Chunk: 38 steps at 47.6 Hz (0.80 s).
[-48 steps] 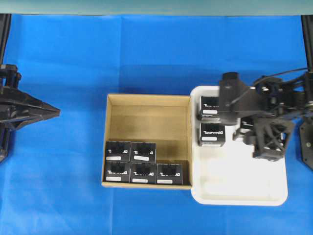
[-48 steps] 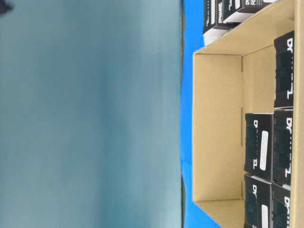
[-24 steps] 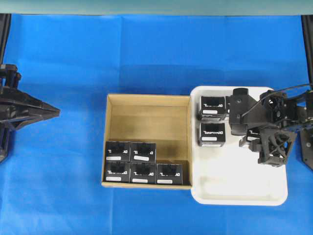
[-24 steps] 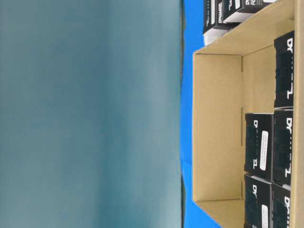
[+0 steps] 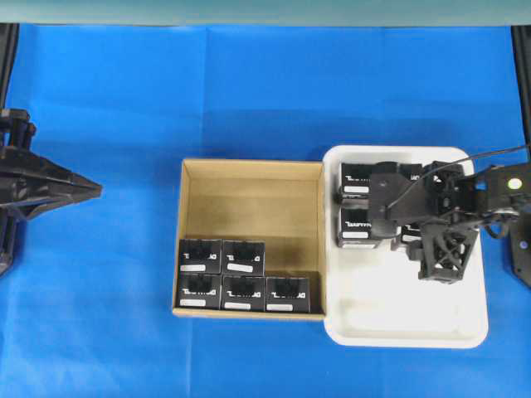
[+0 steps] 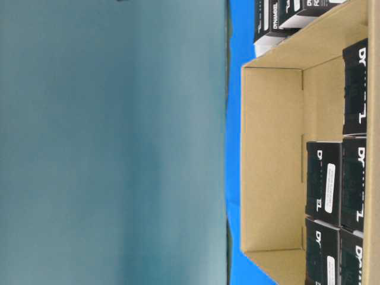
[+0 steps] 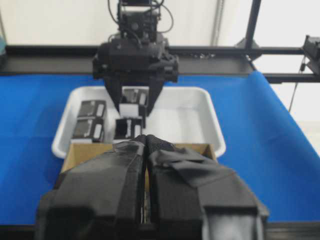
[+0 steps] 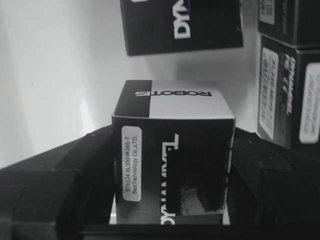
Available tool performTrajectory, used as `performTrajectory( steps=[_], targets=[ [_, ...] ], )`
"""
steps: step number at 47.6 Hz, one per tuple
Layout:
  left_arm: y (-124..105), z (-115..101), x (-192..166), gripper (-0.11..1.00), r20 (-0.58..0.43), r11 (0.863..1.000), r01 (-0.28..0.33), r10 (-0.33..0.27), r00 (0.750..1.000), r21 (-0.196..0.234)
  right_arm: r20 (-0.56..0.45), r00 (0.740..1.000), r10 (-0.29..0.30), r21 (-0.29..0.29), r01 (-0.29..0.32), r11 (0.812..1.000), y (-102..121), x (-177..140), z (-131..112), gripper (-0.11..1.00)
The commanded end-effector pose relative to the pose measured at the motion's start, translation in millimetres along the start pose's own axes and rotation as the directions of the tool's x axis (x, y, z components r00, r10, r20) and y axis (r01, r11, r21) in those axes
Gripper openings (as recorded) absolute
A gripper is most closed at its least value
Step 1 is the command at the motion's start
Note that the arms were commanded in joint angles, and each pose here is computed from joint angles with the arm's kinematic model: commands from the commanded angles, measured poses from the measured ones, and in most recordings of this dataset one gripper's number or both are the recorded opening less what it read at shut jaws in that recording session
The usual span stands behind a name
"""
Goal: Pick the box from inside the cardboard box.
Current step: 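Lower the box into the tray beside the lower-right box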
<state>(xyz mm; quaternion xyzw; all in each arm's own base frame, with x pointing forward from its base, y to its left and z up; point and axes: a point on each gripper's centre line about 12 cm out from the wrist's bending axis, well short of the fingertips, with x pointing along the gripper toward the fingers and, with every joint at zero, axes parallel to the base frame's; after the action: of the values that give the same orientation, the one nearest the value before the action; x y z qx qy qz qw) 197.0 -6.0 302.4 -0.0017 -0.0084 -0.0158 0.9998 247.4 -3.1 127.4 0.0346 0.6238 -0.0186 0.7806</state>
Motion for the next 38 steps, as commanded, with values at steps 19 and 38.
performTrajectory(
  steps=[19,38],
  targets=[
    [-0.4,14.8,1.9,0.00,0.038,1.000,0.002,-0.002,0.999,0.002,-0.012,1.000,-0.009,-0.026,0.009,1.000,-5.9,15.8,16.7,0.62],
    [-0.4,14.8,1.9,0.00,0.038,1.000,0.002,-0.002,0.999,0.003,-0.015,1.000,-0.009,-0.031,0.009,0.999,-5.9,16.6,19.0,0.62]
  ],
)
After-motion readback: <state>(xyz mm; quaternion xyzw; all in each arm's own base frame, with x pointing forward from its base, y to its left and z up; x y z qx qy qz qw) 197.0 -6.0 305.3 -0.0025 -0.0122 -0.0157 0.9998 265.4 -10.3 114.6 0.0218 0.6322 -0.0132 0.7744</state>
